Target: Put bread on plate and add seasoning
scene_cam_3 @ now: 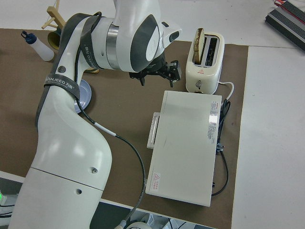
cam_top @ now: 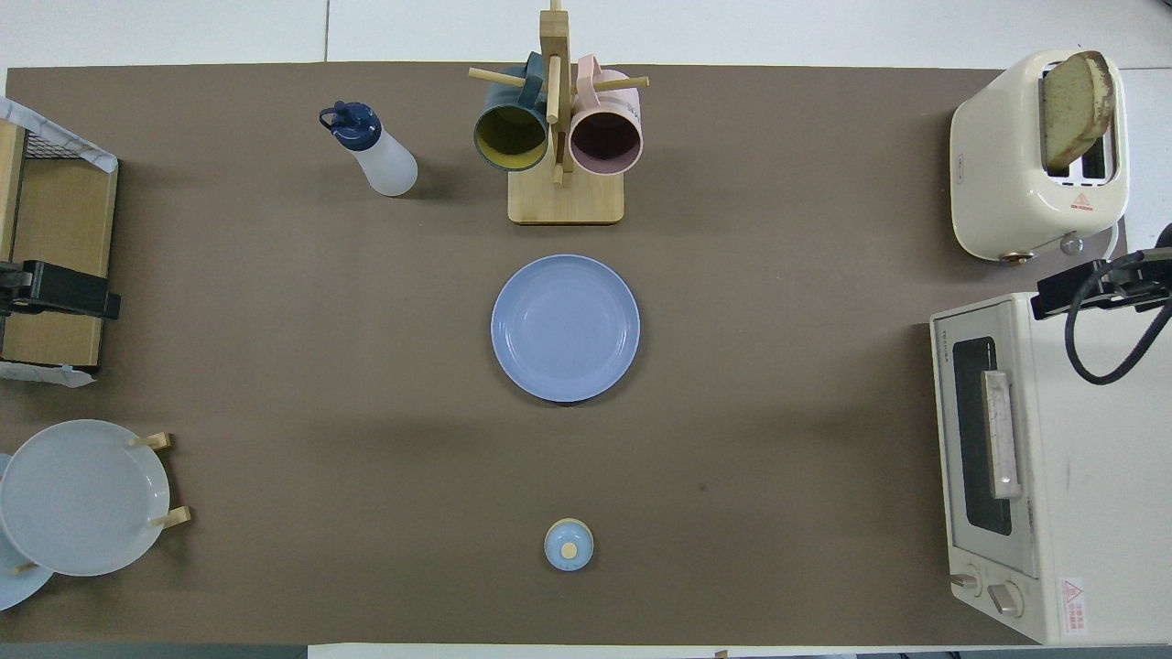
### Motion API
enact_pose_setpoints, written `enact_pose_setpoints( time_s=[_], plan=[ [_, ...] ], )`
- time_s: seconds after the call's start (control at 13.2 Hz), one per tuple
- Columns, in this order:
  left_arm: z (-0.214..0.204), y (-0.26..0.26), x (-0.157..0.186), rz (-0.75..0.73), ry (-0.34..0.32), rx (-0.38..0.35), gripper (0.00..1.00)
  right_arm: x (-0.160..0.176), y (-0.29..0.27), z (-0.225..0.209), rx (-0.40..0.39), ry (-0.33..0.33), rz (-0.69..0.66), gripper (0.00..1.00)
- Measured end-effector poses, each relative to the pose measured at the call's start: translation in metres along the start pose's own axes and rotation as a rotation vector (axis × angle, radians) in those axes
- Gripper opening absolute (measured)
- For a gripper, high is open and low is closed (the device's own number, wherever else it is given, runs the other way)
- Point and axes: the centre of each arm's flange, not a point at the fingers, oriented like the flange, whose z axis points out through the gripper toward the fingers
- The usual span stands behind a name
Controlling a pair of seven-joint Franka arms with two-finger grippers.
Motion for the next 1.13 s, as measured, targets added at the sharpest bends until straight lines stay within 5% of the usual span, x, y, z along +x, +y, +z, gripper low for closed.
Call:
enact_pose_setpoints(
  time_s=[0.45, 1.13],
  plan=[
    [0.000, 0.001, 0.000, 0.002, 0.000, 0.000, 1.00, 0.001, 0.000, -0.001, -0.001, 0.008, 0.000, 1.00],
    [0.012, 0.004, 0.002, 0.013, 0.024, 0.002, 1.00, 0.052, 0.014, -0.014, -0.063, 0.384, -0.029, 1.00]
  ],
)
